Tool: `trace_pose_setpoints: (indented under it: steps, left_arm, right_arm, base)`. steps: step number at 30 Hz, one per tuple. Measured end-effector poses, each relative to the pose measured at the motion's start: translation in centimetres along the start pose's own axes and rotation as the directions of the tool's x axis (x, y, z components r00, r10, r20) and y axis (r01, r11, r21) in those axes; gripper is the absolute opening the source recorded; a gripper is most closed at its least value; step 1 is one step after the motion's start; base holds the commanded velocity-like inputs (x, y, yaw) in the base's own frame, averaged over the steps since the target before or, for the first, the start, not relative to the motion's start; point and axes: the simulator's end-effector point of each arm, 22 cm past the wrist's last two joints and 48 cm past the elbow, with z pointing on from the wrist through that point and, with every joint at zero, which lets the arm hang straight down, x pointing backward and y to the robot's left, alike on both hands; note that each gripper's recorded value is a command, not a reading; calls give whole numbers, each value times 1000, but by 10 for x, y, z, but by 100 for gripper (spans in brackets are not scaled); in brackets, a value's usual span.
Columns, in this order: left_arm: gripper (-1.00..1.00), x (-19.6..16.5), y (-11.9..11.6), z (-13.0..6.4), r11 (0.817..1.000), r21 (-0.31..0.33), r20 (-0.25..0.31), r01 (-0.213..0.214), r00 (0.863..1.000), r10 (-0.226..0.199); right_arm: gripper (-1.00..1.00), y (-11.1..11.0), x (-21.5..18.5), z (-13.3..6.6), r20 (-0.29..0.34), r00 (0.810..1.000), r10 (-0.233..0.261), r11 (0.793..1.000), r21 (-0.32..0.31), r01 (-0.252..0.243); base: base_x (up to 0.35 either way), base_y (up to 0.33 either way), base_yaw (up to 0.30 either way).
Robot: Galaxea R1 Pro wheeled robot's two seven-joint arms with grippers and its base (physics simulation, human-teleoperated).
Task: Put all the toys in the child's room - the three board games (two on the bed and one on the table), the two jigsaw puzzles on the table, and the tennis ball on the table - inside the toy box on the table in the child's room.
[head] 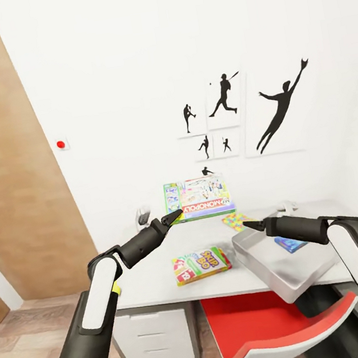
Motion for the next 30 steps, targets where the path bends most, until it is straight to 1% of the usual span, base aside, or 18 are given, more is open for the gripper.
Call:
trace_pose_setpoints:
  steps: [4, 8, 10, 13, 15, 17, 19, 24, 30]
  left_arm:
    - [-100, -1, -3, -1, 1000, 6, 3, -4, 1000, 4]
    - [-100, -2, -5, -1, 1000, 9, 4, -7, 1000, 7]
    - [-100, 6, 8, -2, 1000, -20, -10, -17, 1000, 16]
    - [-100, 12, 20, -8, 999, -42, -23, -11, 1000, 10]
    - [-100, 13, 26, -12, 998, -56, -26, -14, 1000, 13]
    - [-100, 11, 29, -15, 998, -62, -27, -18, 1000, 17]
    - [-100, 9, 33, -18, 997, -72, -28, -26, 999, 24]
    - [-100, 5, 42, -24, 995, -92, -30, -40, 999, 38]
    - [-100, 5, 41, -24, 995, -91, -30, -39, 999, 37]
  right_arm:
    - [100, 0, -1, -1, 2, 1000, -3, 1000, 2, 3]
    - [100, -2, -2, -3, 4, 1000, -2, 1000, 7, 2]
    - [100, -4, -11, -7, 20, 1000, -2, 1000, -1, 2]
    - [100, -5, -27, -15, 48, 999, -5, 1000, -15, 5]
    - [100, -5, -37, -20, 66, 998, -6, 1000, -24, 8]
    - [100, -5, -47, -26, 85, 996, -8, 999, -33, 11]
    - [100, -4, -50, -29, 95, 995, 1, 999, -46, 4]
    - [100, 1, -51, -29, 100, 995, 15, 997, -72, -8]
    - [100, 8, -53, -30, 105, 994, 31, 994, -103, -21]
  base:
    - [52, 62, -205]
    - [17, 21, -77]
    - [0, 0, 0]
    - [0, 0, 0]
    - [0, 0, 0]
    - [0, 0, 0]
    - [0, 0, 0]
    - [0, 0, 0]
    - [0, 0, 0]
